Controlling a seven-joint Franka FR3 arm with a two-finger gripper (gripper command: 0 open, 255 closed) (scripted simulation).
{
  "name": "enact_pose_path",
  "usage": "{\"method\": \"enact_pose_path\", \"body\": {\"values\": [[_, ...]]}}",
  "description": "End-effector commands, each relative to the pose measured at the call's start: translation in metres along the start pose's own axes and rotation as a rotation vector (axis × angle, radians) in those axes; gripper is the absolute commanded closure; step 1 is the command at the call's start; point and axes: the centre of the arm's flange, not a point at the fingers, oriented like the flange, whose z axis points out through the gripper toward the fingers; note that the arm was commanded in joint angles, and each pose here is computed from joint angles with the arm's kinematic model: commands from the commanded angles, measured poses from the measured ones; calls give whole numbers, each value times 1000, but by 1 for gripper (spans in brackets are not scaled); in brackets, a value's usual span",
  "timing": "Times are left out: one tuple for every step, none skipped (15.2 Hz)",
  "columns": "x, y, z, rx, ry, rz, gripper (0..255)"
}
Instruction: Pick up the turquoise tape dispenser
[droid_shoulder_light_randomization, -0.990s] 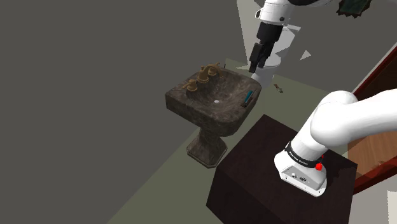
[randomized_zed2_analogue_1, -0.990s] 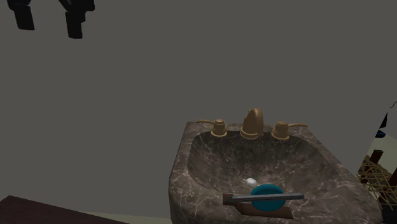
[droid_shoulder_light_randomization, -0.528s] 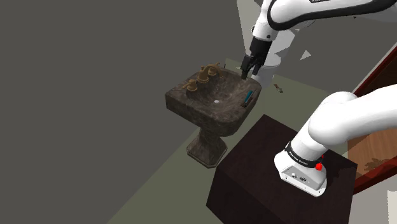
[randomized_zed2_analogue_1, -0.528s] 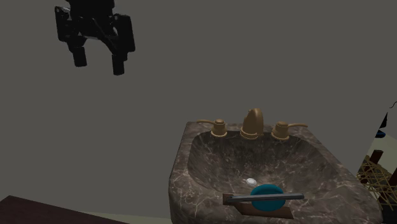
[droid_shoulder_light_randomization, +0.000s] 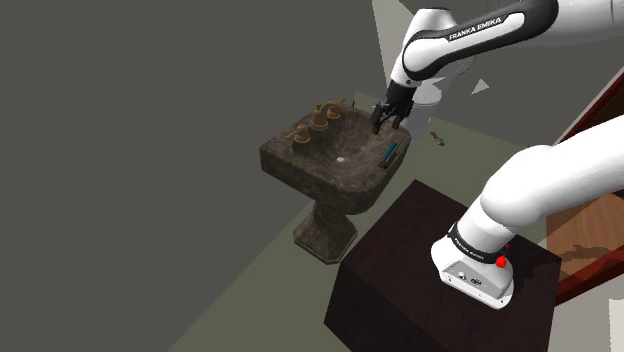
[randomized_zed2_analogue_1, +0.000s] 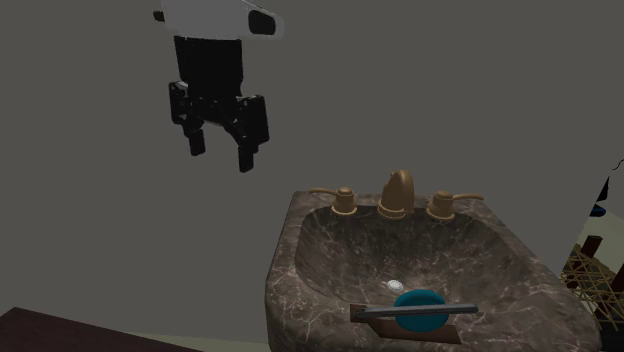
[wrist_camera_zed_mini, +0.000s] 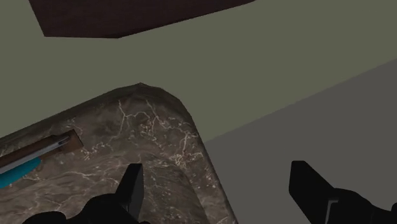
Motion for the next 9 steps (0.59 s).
{"method": "enact_pose_path", "body": {"values": [[10,15,18,-8,17,44,0],[15,23,27,-11,25,65,0],[19,31,36,-15,32,86,0],[23,38,44,-18,40,107,0],[27,46,53,-22,47,129,0],[31,54,62,-25,55,150,0],[35,63,70,-29,62,171,0],[39,71,79,-32,70,192,0],[42,79,87,-36,77,214,0]]}}
